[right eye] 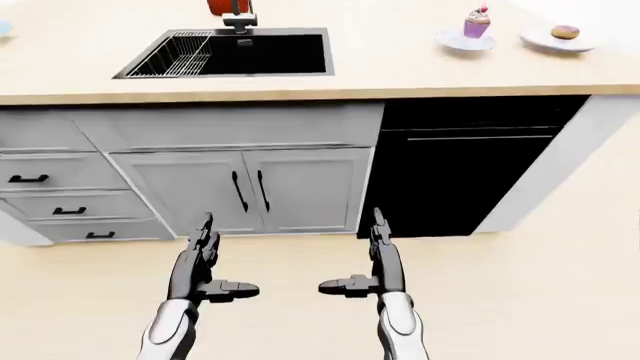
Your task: Move the dessert items from the plate to the tray.
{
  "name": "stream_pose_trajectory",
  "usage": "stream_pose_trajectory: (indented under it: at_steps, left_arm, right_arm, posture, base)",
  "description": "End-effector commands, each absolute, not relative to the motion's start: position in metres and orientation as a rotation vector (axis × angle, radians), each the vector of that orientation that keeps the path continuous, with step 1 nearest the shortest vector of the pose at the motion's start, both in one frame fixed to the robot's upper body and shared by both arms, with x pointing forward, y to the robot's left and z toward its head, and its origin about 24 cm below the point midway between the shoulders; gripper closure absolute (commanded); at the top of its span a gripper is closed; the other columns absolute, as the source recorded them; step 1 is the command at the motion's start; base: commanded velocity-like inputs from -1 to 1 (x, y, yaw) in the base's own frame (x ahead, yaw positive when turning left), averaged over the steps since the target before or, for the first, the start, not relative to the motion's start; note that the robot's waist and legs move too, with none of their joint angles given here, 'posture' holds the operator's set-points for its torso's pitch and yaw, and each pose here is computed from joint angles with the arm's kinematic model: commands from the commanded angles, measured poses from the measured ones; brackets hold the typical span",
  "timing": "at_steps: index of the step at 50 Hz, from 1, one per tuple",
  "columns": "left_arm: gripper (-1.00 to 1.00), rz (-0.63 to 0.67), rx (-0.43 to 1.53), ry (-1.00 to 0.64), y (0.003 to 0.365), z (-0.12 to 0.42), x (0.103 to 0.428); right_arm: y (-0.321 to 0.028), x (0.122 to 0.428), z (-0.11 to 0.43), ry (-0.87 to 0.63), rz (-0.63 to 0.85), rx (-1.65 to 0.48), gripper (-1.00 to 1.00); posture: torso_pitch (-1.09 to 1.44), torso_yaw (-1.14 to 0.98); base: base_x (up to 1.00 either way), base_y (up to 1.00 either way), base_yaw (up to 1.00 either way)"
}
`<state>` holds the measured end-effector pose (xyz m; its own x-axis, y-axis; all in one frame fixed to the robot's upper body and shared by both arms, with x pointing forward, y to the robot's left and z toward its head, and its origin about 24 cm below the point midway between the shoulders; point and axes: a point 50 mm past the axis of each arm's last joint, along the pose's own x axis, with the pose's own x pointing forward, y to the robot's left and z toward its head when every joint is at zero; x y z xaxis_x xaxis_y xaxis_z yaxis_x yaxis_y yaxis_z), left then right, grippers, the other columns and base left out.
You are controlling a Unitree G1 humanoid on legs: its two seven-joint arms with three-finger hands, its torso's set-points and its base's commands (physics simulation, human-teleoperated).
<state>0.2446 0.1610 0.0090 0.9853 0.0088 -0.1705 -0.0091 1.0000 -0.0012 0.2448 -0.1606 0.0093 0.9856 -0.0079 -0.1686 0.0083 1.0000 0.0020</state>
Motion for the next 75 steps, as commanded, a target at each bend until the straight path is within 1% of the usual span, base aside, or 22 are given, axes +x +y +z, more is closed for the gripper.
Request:
stream_pose_trajectory:
  at_steps: [1,5,9,11,15,22,26,32,35,37,41,51,75]
  left_arm:
    - [-1.00,0.011,-0.014,0.003,0.166,0.043,0.269]
    - [-1.00,0.012,-0.020,0.017,0.169,0.045,0.275]
    - [-1.00,-0.001,-0.011,0.023,0.162,0.056,0.261]
    - [-1.00,-0.019,0.010,0.025,0.158,0.062,0.259]
    - [-1.00,-0.028,0.025,0.022,0.159,0.077,0.267]
    - [-1.00,-0.027,0.021,0.002,0.168,0.124,0.292]
    - [-1.00,-0.037,0.028,-0.037,0.166,0.162,0.298]
    - [-1.00,-0.055,0.017,-0.079,0.164,0.204,0.296]
    - [-1.00,-0.065,0.025,-0.094,0.160,0.218,0.295]
    - [-1.00,-0.069,0.019,-0.105,0.161,0.227,0.294]
    - [-1.00,-0.073,0.016,-0.120,0.164,0.235,0.291]
    - [-1.00,-0.075,0.016,-0.137,0.168,0.253,0.291]
    - [-1.00,-0.086,0.013,-0.178,0.164,0.285,0.285]
  right_arm:
    - [-0.158,0.254,0.039,0.010,0.002,-0.007,-1.00]
    - [-0.159,0.255,0.043,0.003,-0.004,-0.014,-1.00]
    - [-0.160,0.255,0.046,0.002,-0.006,-0.015,-1.00]
    - [-0.162,0.258,0.056,-0.009,-0.011,-0.018,-1.00]
    - [-0.164,0.263,0.074,-0.030,-0.018,-0.018,-1.00]
    - [-0.170,0.277,0.119,-0.081,-0.011,-0.040,-1.00]
    - [-0.177,0.287,0.140,-0.086,0.001,-0.036,-1.00]
    - [-0.184,0.293,0.168,-0.141,-0.020,-0.051,-1.00]
    - [-0.182,0.298,0.177,-0.144,0.000,-0.063,-1.00]
    - [-0.185,0.300,0.188,-0.149,0.023,-0.034,-1.00]
    - [-0.189,0.302,0.207,-0.177,0.023,-0.032,-1.00]
    - [-0.193,0.300,0.232,-0.216,0.013,-0.043,-1.00]
    - [-0.203,0.293,0.261,-0.274,0.007,-0.035,-1.00]
  posture:
    - [0.00,0.00]
    - [0.00,0.00]
    - [0.00,0.00]
    - [0.00,0.00]
    - [0.00,0.00]
    - [0.00,0.00]
    - [0.00,0.00]
    - [0.00,0.00]
    - [0.00,0.00]
    - [0.00,0.00]
    - [0.00,0.00]
    - [0.00,0.00]
    - [0.00,0.00]
  base:
    - [0.00,0.00,0.00]
    - [0.00,0.00,0.00]
    - [0.00,0.00,0.00]
    - [0.00,0.00,0.00]
    - [0.00,0.00,0.00]
    - [0.00,0.00,0.00]
    - [0.14,-0.09,0.00]
    - [0.43,-0.63,0.00]
    - [0.48,-0.67,0.00]
    - [0.49,-0.67,0.00]
    - [0.48,-0.67,0.00]
    - [0.49,-0.68,0.00]
    - [0.51,-0.68,0.00]
